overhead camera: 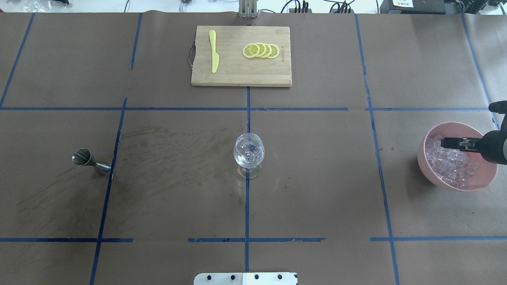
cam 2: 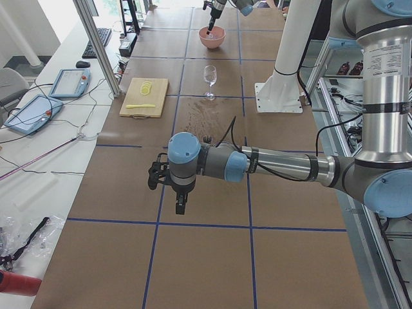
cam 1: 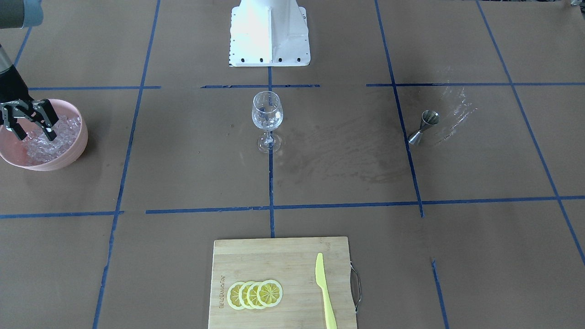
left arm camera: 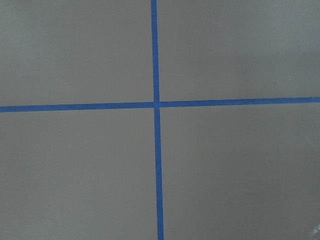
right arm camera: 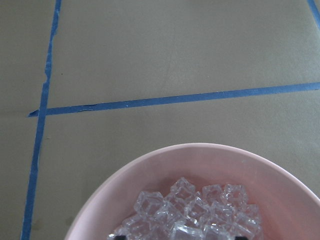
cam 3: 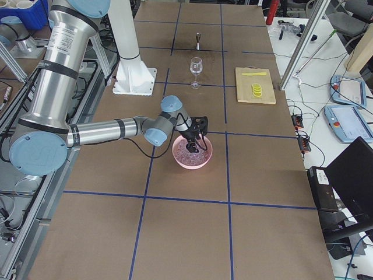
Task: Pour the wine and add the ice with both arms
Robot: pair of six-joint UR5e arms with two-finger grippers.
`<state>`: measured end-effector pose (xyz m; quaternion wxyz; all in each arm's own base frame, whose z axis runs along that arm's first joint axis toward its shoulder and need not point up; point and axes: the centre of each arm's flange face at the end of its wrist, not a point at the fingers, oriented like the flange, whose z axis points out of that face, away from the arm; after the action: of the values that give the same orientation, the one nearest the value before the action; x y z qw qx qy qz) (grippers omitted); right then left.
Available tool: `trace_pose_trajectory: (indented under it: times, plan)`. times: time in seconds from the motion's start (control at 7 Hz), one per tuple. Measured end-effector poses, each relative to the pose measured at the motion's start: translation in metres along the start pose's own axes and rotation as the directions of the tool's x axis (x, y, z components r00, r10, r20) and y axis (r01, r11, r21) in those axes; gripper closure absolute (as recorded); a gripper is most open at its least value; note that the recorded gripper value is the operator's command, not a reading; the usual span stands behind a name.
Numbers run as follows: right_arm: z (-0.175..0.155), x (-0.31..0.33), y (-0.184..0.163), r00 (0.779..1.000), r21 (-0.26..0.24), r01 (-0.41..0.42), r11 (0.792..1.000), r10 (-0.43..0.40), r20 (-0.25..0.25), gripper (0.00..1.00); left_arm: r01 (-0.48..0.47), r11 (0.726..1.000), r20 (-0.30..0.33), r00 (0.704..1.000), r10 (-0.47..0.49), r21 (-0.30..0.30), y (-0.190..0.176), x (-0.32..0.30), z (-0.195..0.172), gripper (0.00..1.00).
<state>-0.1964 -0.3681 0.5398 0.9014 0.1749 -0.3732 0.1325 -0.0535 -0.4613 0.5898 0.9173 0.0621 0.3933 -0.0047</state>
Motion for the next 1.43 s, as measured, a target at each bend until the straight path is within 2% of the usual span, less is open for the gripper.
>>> trace_pose_trajectory:
  times: [0.29, 0.57, 0.71, 0.86, 1.0, 1.43]
  plan:
    - [0.006, 0.006, 0.017, 1.0, 0.03, -0.019, 0.999, 0.019, -0.022, 0.39, -0.003, 1.0, -0.001, 1.0, 0.003, 0.003, -0.001, 0.001, -0.001, 0.0]
    - [0.013, 0.01, 0.025, 0.999, 0.039, -0.013, 0.999, 0.015, -0.041, 0.43, -0.003, 1.0, -0.004, 1.0, 0.003, 0.002, -0.001, 0.001, -0.001, 0.0]
    - [0.015, 0.01, 0.027, 0.999, 0.04, -0.009, 0.999, 0.011, -0.045, 0.54, -0.002, 1.0, -0.004, 1.0, 0.002, 0.002, -0.001, 0.001, 0.0, 0.0]
    - [0.015, 0.009, 0.029, 0.999, 0.04, -0.006, 0.999, 0.008, -0.046, 0.83, -0.002, 1.0, -0.005, 1.0, 0.002, 0.001, -0.001, 0.001, 0.0, 0.0]
    - [0.016, 0.009, 0.03, 0.999, 0.039, -0.003, 0.999, 0.005, -0.046, 1.0, -0.001, 1.0, -0.005, 1.0, 0.001, 0.0, -0.001, 0.0, 0.0, 0.0]
    - [0.011, -0.001, 0.027, 1.0, 0.041, 0.018, 0.999, -0.017, -0.025, 1.0, 0.001, 1.0, -0.004, 1.0, -0.001, -0.002, -0.001, -0.001, 0.001, 0.0]
